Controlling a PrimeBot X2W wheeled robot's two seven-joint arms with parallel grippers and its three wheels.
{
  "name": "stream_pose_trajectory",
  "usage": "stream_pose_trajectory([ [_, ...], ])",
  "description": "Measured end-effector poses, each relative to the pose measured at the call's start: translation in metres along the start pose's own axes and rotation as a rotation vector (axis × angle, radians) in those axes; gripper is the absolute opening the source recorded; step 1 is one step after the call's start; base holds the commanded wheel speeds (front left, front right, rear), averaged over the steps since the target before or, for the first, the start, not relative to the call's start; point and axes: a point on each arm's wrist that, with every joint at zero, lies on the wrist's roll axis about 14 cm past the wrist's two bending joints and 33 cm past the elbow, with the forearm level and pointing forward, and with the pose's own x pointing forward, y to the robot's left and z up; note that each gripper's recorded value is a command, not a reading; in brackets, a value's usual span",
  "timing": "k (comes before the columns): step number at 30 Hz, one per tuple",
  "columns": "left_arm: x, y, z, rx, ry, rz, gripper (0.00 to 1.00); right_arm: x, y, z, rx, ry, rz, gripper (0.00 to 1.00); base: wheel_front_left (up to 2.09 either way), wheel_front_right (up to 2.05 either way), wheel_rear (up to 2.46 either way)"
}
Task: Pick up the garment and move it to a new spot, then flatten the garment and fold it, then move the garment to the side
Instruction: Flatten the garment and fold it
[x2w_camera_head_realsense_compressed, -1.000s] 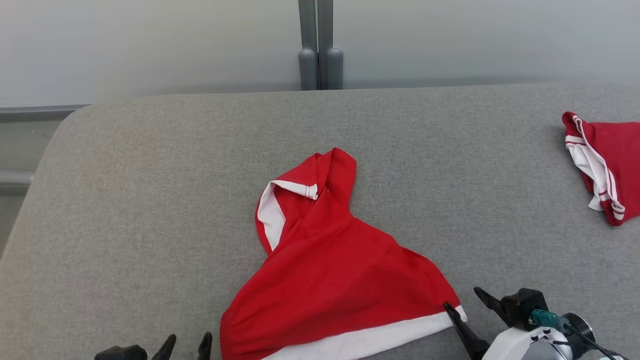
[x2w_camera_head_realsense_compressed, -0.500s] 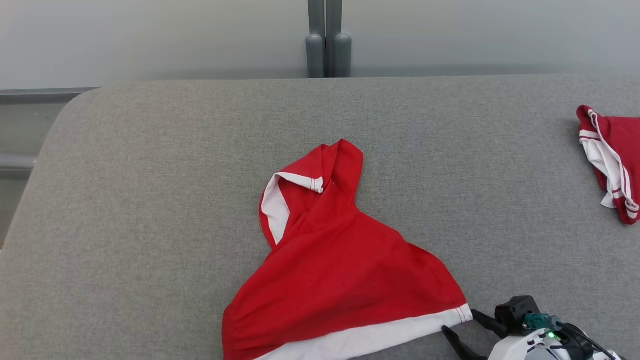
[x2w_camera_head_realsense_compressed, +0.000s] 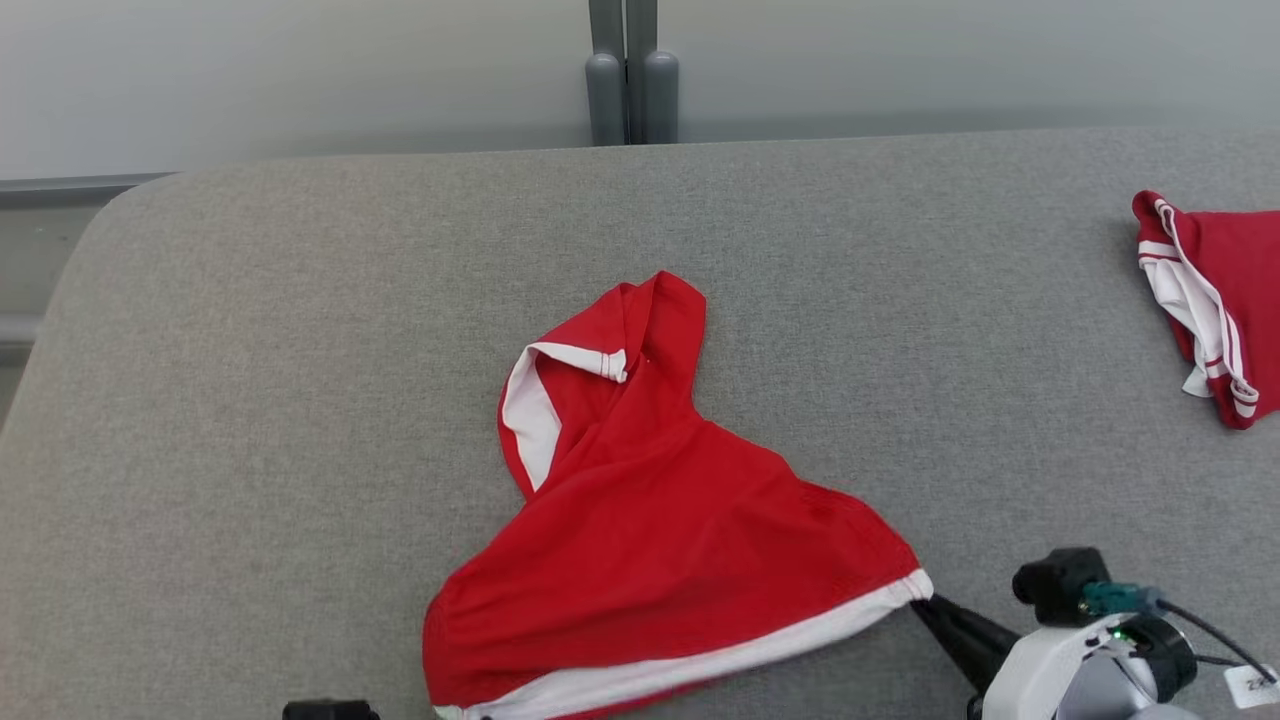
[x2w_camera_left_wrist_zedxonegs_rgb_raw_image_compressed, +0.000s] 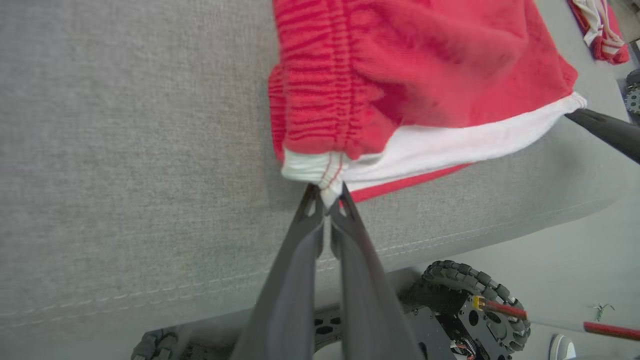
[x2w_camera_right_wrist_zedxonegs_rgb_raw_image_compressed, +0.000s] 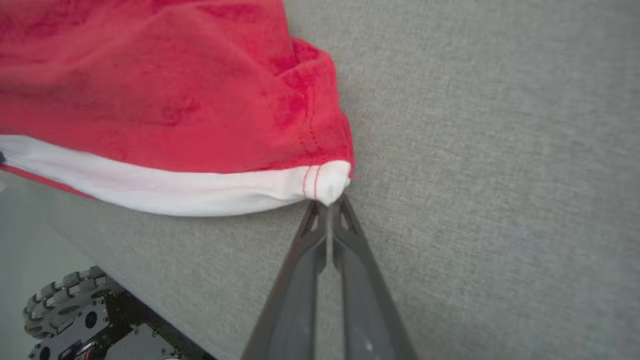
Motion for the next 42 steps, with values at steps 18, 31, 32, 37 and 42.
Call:
stream_pose_trajectory([
  [18, -0.062, -0.121, 0.239, 0.407, -0.558, -0.401, 0.00, -0.116, -0.018, 0.263, -0.189, -0.652, 0.018, 0.00, 0.00, 0.00, 0.00],
  [31, 0.058, -0.138, 0.451, 0.545, -0.714, -0.288, 0.00, -0.023, -0.093, 0.449, -0.270, -0.851, -0.121, 0.00, 0.00, 0.00, 0.00],
  [32, 0.071, -0.135, 0.465, 0.546, -0.755, -0.264, 0.00, -0.009, -0.100, 0.460, -0.248, -0.877, -0.131, 0.00, 0.00, 0.00, 0.00],
  [37, 0.141, -0.105, 0.485, 0.620, -0.858, -0.164, 0.00, 0.062, -0.137, 0.468, -0.088, -0.963, -0.156, 0.00, 0.00, 0.00, 0.00],
  [42, 0.220, -0.055, 0.435, 0.556, -0.772, -0.139, 0.00, 0.135, -0.169, 0.397, 0.047, -0.878, -0.158, 0.00, 0.00, 0.00, 0.00],
])
